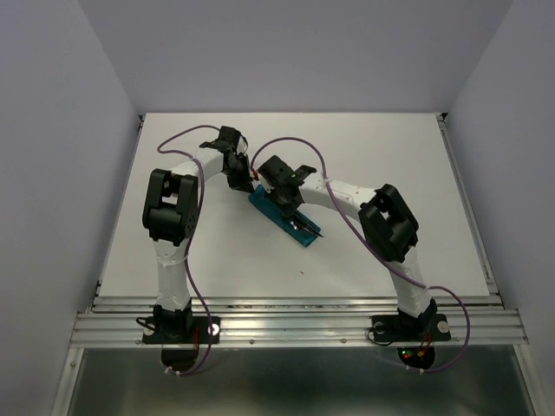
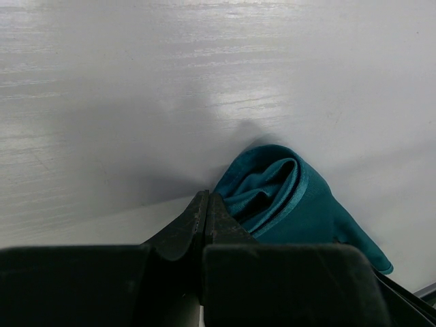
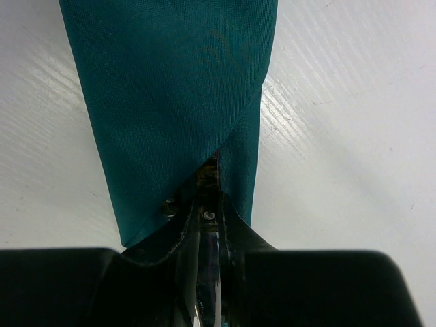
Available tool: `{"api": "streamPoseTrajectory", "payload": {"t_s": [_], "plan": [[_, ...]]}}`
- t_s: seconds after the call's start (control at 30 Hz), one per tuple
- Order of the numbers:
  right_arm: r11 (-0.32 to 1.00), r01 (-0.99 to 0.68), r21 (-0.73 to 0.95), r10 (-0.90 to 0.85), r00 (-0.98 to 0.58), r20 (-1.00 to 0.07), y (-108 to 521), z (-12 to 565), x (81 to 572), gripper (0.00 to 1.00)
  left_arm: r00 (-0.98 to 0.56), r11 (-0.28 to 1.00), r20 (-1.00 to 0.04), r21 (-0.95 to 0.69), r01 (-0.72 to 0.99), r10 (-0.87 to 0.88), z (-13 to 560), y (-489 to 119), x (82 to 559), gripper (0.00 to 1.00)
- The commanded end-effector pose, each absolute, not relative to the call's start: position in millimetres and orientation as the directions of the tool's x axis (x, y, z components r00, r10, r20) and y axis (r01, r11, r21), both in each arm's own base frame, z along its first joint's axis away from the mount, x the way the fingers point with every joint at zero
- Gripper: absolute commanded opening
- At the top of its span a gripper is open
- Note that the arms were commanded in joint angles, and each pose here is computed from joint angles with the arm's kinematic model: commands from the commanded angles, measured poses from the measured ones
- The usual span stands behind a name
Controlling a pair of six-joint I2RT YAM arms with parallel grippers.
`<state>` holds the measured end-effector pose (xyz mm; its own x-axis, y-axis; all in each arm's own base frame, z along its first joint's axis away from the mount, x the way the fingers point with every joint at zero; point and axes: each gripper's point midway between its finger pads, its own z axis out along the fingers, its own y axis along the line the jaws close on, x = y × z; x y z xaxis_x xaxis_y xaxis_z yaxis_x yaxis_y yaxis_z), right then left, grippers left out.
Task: Fold the napkin into a case and place the utensils inside
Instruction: Stuff the knife into the folded napkin.
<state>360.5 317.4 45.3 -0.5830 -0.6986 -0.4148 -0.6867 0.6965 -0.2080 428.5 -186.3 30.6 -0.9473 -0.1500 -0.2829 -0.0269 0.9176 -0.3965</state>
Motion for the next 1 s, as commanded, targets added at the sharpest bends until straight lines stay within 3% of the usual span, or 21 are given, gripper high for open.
{"api": "streamPoseTrajectory", "payload": {"t_s": [0.0, 0.17, 0.23, 0.97], "plan": [[0.708, -0.677, -0.203, -0.664, -0.538, -0.519, 340, 69, 378, 0.01, -0.949, 0.914, -0.287, -0.405, -0.001, -0.128, 35, -189, 424, 0.04], [0.709, -0.686, -0.162, -0.65, -0.548, -0.527, 347, 67, 374, 0.27, -0.949, 0.915, -0.288, -0.403, 0.0, -0.127, 36, -187, 424, 0.04], [0.715, -0.678, -0.172, -0.646, -0.546, -0.533, 345, 72, 375, 0.32, -0.949, 0.914, -0.287, -0.405, -0.001, -0.128, 35, -188, 424, 0.04], [0.739, -0.652, -0.168, -0.615, -0.551, -0.564, 315, 96, 360, 0.33, -0.949, 0.915, -0.29, -0.404, 0.004, -0.124, 36, -188, 423, 0.04]]}}
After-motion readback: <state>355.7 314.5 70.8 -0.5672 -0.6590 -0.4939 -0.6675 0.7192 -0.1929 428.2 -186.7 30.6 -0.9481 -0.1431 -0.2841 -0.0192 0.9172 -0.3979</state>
